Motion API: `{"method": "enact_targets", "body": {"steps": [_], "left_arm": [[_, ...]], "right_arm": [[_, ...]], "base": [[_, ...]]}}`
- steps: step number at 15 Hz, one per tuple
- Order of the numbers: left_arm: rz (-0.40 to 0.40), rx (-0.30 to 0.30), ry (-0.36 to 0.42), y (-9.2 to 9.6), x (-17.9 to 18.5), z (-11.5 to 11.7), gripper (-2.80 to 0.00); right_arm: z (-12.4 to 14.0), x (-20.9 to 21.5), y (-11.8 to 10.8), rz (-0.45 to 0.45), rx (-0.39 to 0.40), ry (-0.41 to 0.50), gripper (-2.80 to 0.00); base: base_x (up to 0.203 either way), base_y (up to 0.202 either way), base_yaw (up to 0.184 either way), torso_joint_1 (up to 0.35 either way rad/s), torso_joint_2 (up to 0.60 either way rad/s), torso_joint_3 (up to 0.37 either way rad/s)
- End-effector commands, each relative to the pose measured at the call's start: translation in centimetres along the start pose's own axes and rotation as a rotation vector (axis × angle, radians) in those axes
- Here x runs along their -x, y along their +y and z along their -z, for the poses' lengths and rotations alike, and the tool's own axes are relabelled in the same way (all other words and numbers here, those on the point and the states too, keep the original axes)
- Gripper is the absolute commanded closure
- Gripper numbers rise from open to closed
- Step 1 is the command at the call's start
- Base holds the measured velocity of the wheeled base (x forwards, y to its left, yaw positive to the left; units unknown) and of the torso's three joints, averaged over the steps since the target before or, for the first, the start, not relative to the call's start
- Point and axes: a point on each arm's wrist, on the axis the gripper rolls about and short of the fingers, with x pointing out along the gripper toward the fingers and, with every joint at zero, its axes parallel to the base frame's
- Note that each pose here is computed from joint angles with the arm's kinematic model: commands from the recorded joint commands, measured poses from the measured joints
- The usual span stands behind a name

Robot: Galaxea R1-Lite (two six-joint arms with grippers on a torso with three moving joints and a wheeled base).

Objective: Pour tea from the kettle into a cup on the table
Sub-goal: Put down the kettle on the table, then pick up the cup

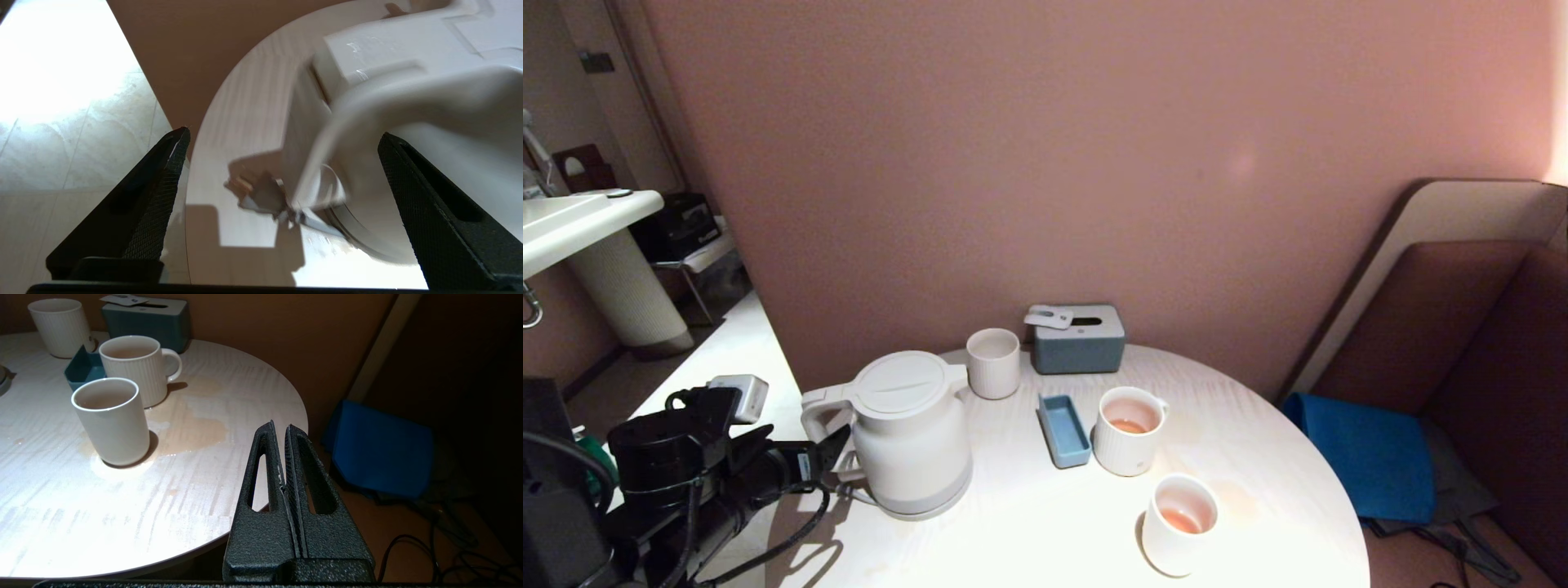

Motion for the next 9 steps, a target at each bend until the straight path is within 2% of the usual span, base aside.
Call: {"method": "enact_targets", "body": {"steps": [1,5,9], "left_arm": [[-0.005,0.008,-0.037,0.1,1.8,-0.7,-2.80],[-0.004,0.008,-0.034,0.4,5.0,-0.5,-2.80],[-0.002,0.013,-0.125,0.5,8.0,-2.4,-2.80]], "right_arm": [[0.0,0.0,0.0,-0.001,0.001,0.001,0.00],[0.0,0.0,0.0,-0.001,0.001,0.001,0.00],[0.0,0.0,0.0,-0.001,0.000,0.001,0.00]], "base": [[0.000,0.000,0.000,0.000,0.00,0.000],[0.000,0.000,0.000,0.000,0.00,0.000],[0.000,0.000,0.000,0.000,0.00,0.000]]}}
